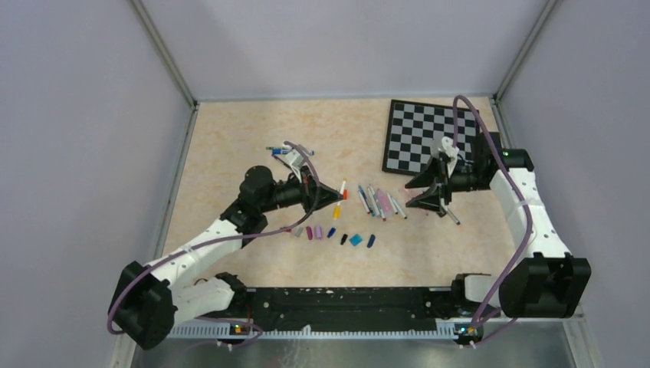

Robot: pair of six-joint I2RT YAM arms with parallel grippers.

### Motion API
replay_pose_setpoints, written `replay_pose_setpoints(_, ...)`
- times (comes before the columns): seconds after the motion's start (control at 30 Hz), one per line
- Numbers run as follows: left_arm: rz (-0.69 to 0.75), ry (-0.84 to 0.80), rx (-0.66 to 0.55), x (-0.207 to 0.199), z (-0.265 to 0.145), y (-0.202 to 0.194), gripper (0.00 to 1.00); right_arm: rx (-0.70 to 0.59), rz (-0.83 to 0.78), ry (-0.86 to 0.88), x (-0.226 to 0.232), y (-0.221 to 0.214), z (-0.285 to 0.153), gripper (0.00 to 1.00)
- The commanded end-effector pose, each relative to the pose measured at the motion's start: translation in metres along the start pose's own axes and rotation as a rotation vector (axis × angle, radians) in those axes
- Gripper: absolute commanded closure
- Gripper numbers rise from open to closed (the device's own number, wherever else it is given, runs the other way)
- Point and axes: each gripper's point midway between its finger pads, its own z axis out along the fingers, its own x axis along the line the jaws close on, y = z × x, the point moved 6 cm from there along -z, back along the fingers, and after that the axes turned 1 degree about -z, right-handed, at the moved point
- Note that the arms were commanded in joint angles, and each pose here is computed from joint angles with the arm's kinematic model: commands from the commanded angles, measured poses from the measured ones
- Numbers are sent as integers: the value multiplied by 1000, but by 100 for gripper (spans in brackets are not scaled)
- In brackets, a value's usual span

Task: Open the pen caps
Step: Pick up the pen from the center of the board.

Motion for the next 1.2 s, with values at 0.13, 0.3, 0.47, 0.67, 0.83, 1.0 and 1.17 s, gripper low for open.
replay_pose_setpoints(0.13,84,-6,-104,-22,47,13,100,-152,387,-59,-11,46,18,44)
replay_pose_setpoints(0.3,92,-5,-92,-34,67,5,100,-197,529,0,-6,37,31,44)
replay_pose_setpoints(0.47,96,-2,-87,-43,82,1,100,-186,544,16,-4,32,40,44)
replay_pose_setpoints(0.67,91,-14,-66,-50,95,-6,100,-174,555,29,-4,28,49,45)
replay_pose_setpoints(0.83,80,-17,-63,-54,101,-9,100,-168,557,33,-3,26,53,48)
replay_pose_setpoints(1.0,72,-22,-65,-57,105,-9,100,-160,558,11,-5,21,56,54)
replay_pose_setpoints(1.17,56,-23,-66,-58,107,-9,100,-147,550,7,-4,17,59,64)
